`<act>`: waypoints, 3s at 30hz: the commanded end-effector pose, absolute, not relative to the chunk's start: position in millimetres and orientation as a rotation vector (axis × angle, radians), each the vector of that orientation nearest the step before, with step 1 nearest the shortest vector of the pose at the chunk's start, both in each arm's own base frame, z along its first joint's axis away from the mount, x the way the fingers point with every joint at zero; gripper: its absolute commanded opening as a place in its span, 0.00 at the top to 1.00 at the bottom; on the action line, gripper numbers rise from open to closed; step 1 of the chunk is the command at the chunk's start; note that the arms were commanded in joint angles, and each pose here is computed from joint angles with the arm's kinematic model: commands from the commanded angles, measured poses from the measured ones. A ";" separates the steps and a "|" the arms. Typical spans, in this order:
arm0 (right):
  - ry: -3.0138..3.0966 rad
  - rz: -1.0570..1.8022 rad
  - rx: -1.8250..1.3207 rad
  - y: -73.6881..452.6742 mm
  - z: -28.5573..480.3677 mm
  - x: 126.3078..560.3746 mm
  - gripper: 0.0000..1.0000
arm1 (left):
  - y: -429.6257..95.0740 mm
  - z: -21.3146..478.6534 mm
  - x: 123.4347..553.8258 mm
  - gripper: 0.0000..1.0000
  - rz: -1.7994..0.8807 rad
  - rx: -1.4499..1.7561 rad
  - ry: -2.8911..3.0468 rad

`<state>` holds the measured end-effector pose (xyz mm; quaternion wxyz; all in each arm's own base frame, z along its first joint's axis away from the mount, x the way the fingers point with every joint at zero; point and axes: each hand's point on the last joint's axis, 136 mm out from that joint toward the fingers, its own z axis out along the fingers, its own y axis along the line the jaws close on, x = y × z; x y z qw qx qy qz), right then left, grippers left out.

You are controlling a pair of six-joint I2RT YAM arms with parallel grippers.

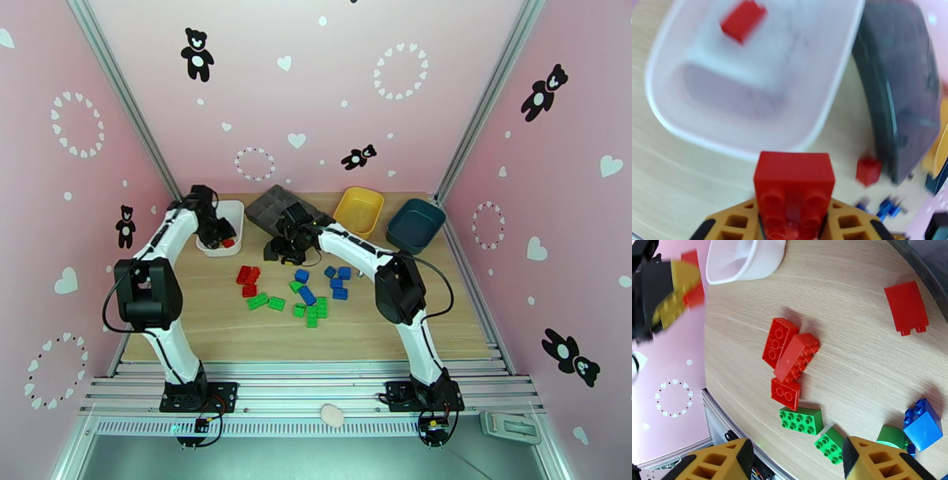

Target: Sort the legos into containers by color

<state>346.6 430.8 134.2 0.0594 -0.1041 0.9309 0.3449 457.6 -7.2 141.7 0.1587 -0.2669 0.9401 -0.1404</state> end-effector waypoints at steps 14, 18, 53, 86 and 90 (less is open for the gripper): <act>2.862 0.878 -0.321 399.7 136.8 332.5 0.36 | 3.2 148.7 473.1 0.41 -0.368 -0.784 2.691; 2.878 0.833 -0.309 393.4 133.0 331.9 0.36 | -4.9 152.6 453.1 0.42 -0.339 -0.735 2.704; 2.926 0.672 -0.198 339.6 115.1 298.2 0.40 | -117.1 44.0 370.6 0.57 0.063 -0.014 3.056; 2.939 0.679 -0.205 341.6 111.9 297.8 0.40 | -112.8 33.5 372.0 0.59 0.135 0.023 3.064; 2.942 0.683 -0.207 342.1 110.8 298.0 0.40 | -114.4 34.3 371.2 0.62 0.151 0.030 3.056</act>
